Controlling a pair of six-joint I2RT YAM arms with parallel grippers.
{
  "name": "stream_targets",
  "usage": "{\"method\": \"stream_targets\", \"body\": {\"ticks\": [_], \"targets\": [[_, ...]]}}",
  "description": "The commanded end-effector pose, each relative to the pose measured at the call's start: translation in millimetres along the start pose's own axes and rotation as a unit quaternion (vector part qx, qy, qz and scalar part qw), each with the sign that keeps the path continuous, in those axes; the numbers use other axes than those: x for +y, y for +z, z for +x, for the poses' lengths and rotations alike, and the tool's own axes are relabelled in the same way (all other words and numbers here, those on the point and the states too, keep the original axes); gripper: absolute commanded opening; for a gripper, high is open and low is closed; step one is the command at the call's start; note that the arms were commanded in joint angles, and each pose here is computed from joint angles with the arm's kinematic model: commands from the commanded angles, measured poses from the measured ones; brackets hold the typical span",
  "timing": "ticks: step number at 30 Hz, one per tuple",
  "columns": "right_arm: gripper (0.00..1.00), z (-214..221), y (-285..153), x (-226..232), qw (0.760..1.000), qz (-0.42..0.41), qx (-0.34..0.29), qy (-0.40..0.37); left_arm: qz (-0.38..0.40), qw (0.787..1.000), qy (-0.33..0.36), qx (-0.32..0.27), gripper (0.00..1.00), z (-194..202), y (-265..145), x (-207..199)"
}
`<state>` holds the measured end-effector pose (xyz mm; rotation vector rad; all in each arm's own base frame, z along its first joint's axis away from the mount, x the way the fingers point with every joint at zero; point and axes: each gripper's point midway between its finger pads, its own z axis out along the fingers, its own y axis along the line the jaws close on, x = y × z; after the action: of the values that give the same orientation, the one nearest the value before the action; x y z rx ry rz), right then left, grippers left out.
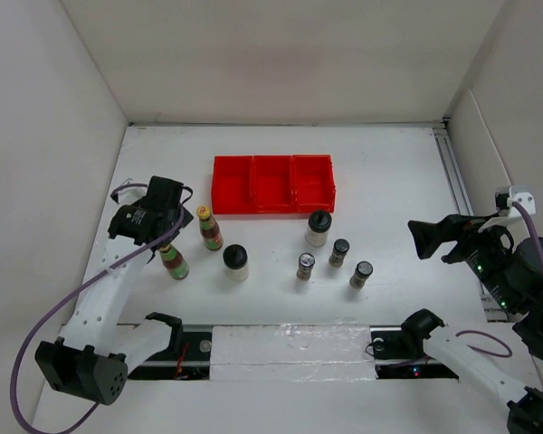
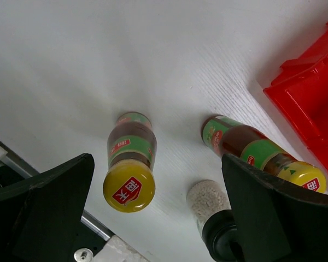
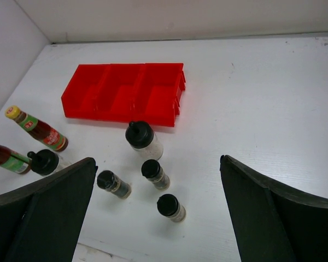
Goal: Organize the condiment bottles
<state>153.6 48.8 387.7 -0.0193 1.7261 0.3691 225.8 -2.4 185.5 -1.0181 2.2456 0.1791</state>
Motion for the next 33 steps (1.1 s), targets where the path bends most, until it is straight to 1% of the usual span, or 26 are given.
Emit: {"method": "stream_targets", "body": {"ticks": [1, 6, 10, 15, 17, 18, 20, 21, 23, 24, 26, 27, 29, 30, 33], "targets": [[1.0, -10, 3, 10, 0.999, -0.026, -0.019, -0.003, -0.024, 0.998, -0.055, 0.0, 0.99, 4, -6, 15], [1.0, -12, -1, 11, 0.999, -0.033, -0.027, -0.002, -0.024, 0.995, -0.094, 0.0, 0.97, 11, -9, 25], [1.0, -14, -5, 12, 0.999, -0.04, -0.033, 0.001, -0.027, 0.995, -0.095, 0.005, 0.96, 16, -6, 28], [1.0, -17, -11, 11, 0.998, -0.043, -0.045, 0.003, -0.056, 0.995, -0.081, 0.015, 0.96, 23, 3, 33], [1.0, -16, -11, 12, 0.998, -0.046, -0.046, 0.004, -0.064, 0.995, -0.077, 0.021, 0.94, 28, 7, 33], [1.0, -16, -12, 13, 0.998, -0.049, -0.045, 0.003, -0.071, 0.994, -0.076, 0.025, 0.9, 29, 9, 34], [1.0, -16, -12, 13, 0.998, -0.05, -0.044, 0.004, -0.082, 0.993, -0.079, 0.027, 0.86, 32, 11, 36], [1.0, -18, -14, 13, 0.998, -0.051, -0.048, 0.005, -0.088, 0.993, -0.078, 0.028, 0.69, 33, 13, 37], [1.0, -18, -15, 13, 0.997, -0.052, -0.048, 0.003, -0.093, 0.992, -0.078, 0.031, 0.58, 35, 14, 39], [1.0, -19, -16, 13, 0.997, -0.053, -0.052, 0.004, -0.097, 0.992, -0.078, 0.032, 0.44, 36, 15, 39], [1.0, -20, -18, 14, 0.997, -0.059, -0.053, 0.005, -0.097, 0.992, -0.078, 0.033, 0.36, 37, 15, 39], [1.0, -21, -20, 14, 0.997, -0.059, -0.056, 0.007, -0.097, 0.992, -0.077, 0.033, 0.21, 36, 15, 39], [1.0, -21, -20, 13, 0.997, -0.058, -0.055, 0.005, -0.096, 0.992, -0.077, 0.033, 0.1, 37, 15, 39], [1.0, -21, -20, 14, 0.997, -0.061, -0.056, 0.006, -0.092, 0.992, -0.079, 0.031, 0.0, 35, 13, 39], [1.0, -21, -20, 14, 0.997, -0.061, -0.054, 0.005, -0.07, 0.994, -0.075, 0.021, 0.0, 26, 5, 35]]}}
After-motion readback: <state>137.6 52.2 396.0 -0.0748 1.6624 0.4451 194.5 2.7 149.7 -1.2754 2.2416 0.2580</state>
